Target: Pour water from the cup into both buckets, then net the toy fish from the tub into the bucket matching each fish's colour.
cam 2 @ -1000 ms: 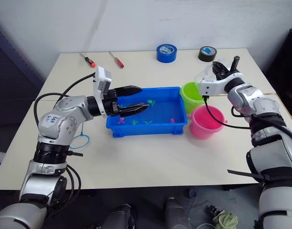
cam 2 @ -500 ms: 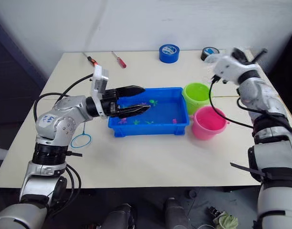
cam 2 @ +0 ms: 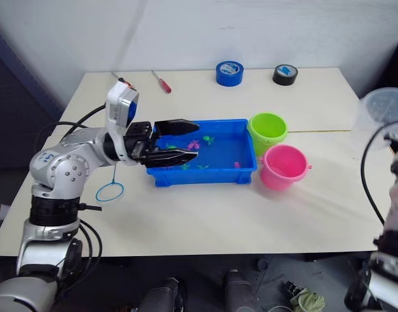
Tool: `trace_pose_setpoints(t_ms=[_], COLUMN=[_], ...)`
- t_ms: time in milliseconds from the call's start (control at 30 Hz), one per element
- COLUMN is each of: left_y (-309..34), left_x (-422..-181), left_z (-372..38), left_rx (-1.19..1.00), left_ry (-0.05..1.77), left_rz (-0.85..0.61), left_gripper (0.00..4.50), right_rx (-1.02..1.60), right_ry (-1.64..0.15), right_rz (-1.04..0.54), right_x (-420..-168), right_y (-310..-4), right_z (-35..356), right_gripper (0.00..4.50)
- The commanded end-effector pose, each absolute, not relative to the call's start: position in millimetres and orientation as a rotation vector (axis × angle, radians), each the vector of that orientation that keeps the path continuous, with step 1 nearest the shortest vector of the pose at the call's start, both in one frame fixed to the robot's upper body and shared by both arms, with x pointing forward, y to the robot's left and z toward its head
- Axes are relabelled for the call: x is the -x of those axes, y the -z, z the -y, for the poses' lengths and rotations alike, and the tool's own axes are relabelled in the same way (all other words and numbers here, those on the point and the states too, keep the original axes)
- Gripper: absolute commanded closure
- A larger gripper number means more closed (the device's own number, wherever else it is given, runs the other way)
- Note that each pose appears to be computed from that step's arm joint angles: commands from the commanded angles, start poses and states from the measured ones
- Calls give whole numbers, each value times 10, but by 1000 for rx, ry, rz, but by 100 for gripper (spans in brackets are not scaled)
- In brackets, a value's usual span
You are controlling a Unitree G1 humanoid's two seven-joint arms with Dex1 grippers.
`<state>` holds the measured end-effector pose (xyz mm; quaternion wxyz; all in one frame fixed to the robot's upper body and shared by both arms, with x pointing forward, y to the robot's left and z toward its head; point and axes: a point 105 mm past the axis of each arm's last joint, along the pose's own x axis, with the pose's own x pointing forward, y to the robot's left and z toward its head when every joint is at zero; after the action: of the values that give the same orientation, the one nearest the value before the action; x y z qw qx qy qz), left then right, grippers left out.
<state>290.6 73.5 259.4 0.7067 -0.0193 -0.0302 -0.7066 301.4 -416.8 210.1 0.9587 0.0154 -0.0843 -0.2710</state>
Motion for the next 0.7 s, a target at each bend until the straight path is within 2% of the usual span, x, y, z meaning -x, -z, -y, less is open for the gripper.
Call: trace_pose_setpoints(t_ms=[33,267,567,667,700], left_y=[-2590,-2577,-2563,-2577,-2583], left_x=[-2759,-2691,-2692,-2701,-2704], left_z=[-772,-750,-683,-663,-655], left_rx=[-46,-75,-66,-54,-49], left_ry=[1657,1712,1721,1722,1724], left_rz=[70,74,84,86,87], left_gripper=[0,0,0,0,0], right_rx=[-105,-298,-228,-182,-161], right_ry=[539,525,524,527,527], right_rz=[181,27,-74,-93,-103], right_x=[-2709,-2456,-2352,-2288,-2252], right_y=[-2036,-1342,-854,-788,-760], right_z=[4030,3745,3637,3640,3639], right_gripper=[447,447,447,346,294])
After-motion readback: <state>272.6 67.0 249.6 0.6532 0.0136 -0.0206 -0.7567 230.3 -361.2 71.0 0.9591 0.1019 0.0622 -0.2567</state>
